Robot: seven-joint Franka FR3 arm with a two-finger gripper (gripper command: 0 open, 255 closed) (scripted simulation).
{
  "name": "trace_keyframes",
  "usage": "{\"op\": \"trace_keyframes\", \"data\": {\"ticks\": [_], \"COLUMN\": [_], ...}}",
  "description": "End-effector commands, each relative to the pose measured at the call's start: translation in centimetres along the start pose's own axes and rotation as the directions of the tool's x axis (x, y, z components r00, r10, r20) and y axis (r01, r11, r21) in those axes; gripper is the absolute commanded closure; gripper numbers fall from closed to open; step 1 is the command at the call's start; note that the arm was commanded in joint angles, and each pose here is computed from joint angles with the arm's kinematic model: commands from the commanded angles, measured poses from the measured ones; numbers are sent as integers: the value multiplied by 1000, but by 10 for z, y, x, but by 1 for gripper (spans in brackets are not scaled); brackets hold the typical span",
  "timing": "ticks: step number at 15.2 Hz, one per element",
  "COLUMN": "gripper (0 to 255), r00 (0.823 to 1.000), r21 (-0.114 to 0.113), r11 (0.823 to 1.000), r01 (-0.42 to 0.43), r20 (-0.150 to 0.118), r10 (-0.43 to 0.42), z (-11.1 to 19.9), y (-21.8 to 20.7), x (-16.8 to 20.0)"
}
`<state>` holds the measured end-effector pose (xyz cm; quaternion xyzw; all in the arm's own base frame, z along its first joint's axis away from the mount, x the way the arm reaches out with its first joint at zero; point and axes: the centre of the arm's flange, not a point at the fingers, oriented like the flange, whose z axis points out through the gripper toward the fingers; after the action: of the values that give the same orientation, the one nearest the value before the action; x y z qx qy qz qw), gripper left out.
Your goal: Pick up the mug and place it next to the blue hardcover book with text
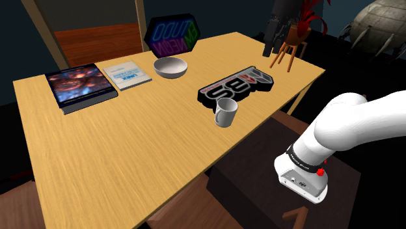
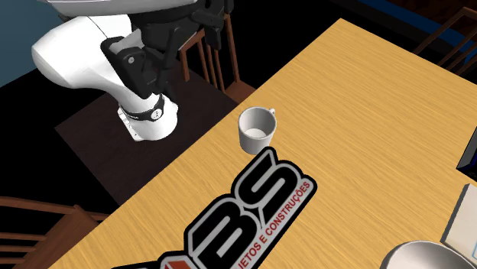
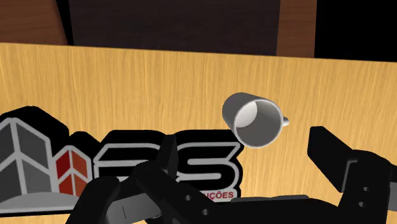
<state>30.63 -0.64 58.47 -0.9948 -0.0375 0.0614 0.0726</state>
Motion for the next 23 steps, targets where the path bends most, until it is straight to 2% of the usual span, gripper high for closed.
{"op": "trace_keyframes", "data": {"ticks": [1, 17, 23], "gripper": [0, 0, 0], "r00": [1000, 992, 991], "r21": [0, -107, -110], "r11": [1000, 994, 993], "r01": [0, 31, 31], "r20": [0, -120, -122], "r10": [0, -44, -45], "z": [0, 196, 227], "y": [0, -43, -41], "x": [0, 58, 63]}}
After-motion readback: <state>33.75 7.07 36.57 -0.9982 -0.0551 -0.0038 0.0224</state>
